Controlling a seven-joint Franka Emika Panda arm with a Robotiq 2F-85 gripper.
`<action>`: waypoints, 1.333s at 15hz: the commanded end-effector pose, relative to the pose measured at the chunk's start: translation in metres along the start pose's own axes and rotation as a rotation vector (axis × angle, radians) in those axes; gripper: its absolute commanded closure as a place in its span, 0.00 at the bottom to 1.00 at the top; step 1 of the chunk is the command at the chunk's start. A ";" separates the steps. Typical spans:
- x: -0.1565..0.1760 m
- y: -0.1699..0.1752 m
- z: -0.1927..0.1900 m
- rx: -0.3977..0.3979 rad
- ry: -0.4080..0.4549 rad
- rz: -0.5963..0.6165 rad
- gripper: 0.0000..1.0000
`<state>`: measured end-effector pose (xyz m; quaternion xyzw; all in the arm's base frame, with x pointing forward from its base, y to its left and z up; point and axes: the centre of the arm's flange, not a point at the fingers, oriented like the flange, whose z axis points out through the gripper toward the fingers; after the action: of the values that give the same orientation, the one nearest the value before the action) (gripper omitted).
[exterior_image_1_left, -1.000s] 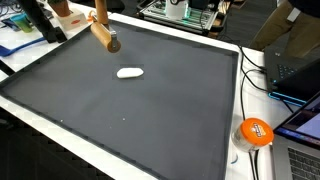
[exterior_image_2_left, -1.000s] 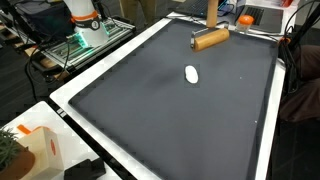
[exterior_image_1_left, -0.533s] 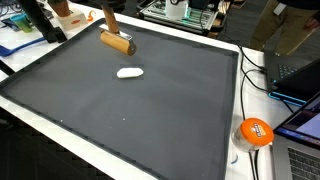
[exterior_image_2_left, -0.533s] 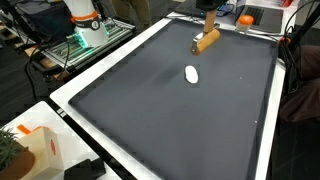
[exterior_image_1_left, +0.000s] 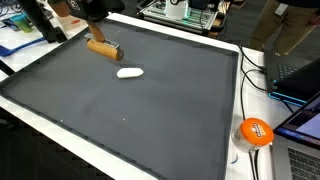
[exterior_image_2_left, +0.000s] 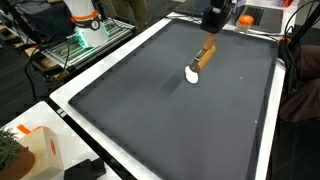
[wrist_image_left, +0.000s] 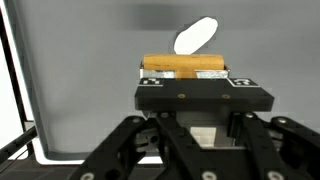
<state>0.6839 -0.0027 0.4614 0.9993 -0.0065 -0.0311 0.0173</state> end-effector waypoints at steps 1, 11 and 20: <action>0.000 -0.002 0.001 -0.002 -0.007 -0.001 0.78; 0.032 -0.033 0.019 0.024 -0.027 0.007 0.78; 0.070 -0.058 0.045 0.000 -0.048 -0.031 0.78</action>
<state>0.7288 0.0433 0.4061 0.9990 0.0059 -0.0440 0.0113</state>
